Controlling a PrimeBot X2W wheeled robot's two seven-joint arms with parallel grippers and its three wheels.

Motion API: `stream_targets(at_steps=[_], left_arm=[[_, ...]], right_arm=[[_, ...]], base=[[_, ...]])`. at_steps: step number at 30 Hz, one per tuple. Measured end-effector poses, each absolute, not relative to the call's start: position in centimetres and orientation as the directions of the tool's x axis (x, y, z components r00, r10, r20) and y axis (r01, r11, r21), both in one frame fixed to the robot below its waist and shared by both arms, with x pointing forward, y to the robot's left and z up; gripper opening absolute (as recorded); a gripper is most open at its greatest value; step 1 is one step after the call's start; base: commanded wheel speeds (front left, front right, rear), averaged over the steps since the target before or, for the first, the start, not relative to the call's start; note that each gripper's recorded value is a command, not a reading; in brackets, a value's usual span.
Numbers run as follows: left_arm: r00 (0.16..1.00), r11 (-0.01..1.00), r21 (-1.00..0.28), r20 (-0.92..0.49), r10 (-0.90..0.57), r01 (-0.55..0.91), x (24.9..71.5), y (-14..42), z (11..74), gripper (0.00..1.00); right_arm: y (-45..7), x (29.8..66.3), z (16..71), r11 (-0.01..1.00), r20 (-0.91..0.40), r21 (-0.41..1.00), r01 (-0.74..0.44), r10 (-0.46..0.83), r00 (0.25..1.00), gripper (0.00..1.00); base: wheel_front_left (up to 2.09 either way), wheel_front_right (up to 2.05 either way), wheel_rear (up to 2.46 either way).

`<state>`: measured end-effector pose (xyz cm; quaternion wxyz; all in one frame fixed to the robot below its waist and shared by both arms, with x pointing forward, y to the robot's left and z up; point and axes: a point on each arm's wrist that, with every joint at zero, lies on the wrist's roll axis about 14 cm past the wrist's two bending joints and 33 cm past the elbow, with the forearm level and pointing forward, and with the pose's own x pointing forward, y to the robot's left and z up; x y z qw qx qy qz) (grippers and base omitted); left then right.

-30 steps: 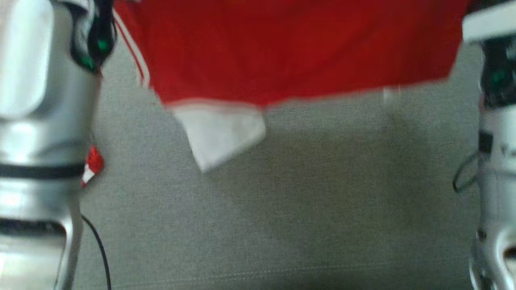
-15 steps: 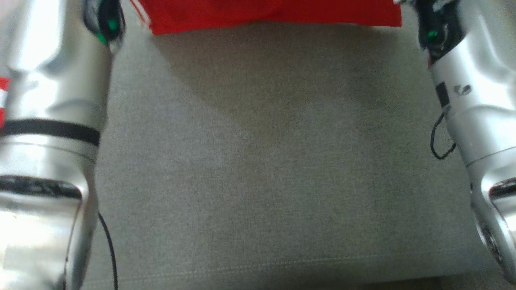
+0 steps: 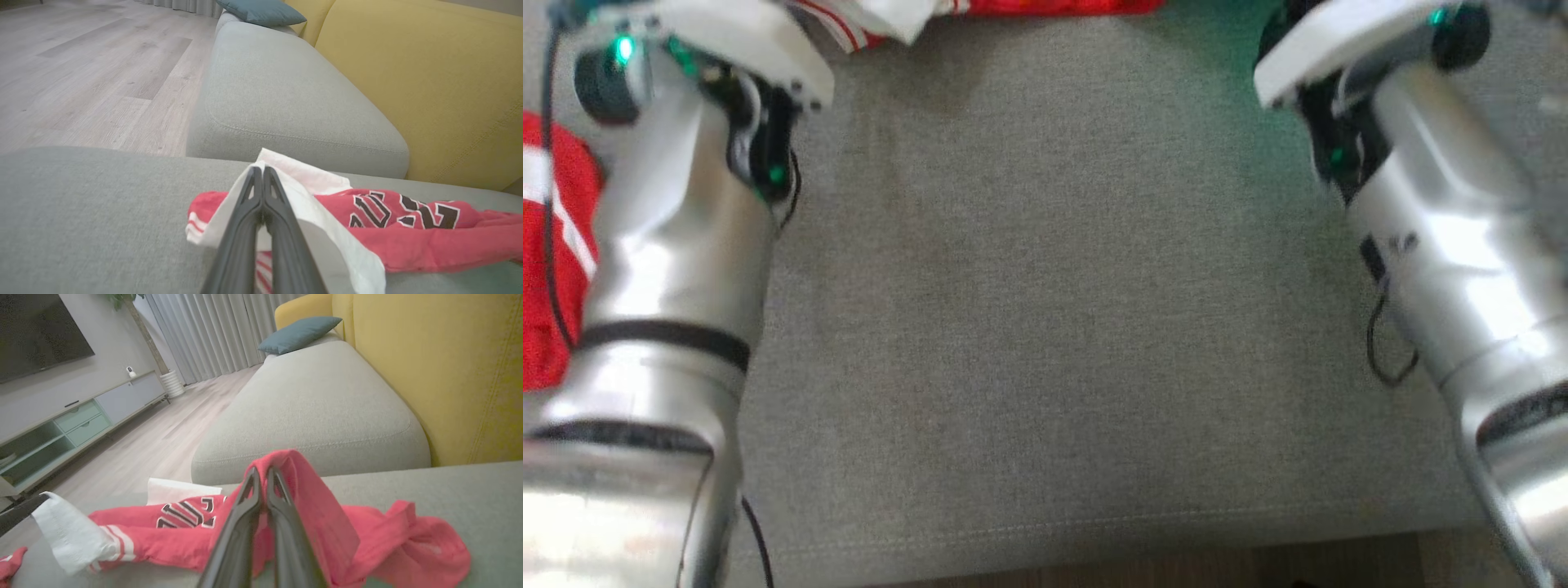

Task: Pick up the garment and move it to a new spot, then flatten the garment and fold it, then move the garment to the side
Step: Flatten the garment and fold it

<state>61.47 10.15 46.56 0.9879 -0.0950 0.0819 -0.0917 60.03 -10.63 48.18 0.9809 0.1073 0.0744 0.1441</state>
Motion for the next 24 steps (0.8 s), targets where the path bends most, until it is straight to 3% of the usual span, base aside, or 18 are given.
stream_targets(at_steps=[11,24], left_arm=[[0.973,0.965,-0.240,-0.170,-0.153,0.109,51.5,13.3,43.3,0.00],[0.966,0.970,-0.239,-0.241,-0.095,0.036,37.7,15.4,44.2,0.00]], right_arm=[[-13.3,49.8,42.6,0.930,-0.216,0.290,-0.228,0.295,0.931,0.00],[-16.9,39.2,39.5,0.934,-0.366,0.346,-0.090,0.223,0.903,0.00]], base=[[0.00,0.00,0.00],[0.00,0.00,0.00]])
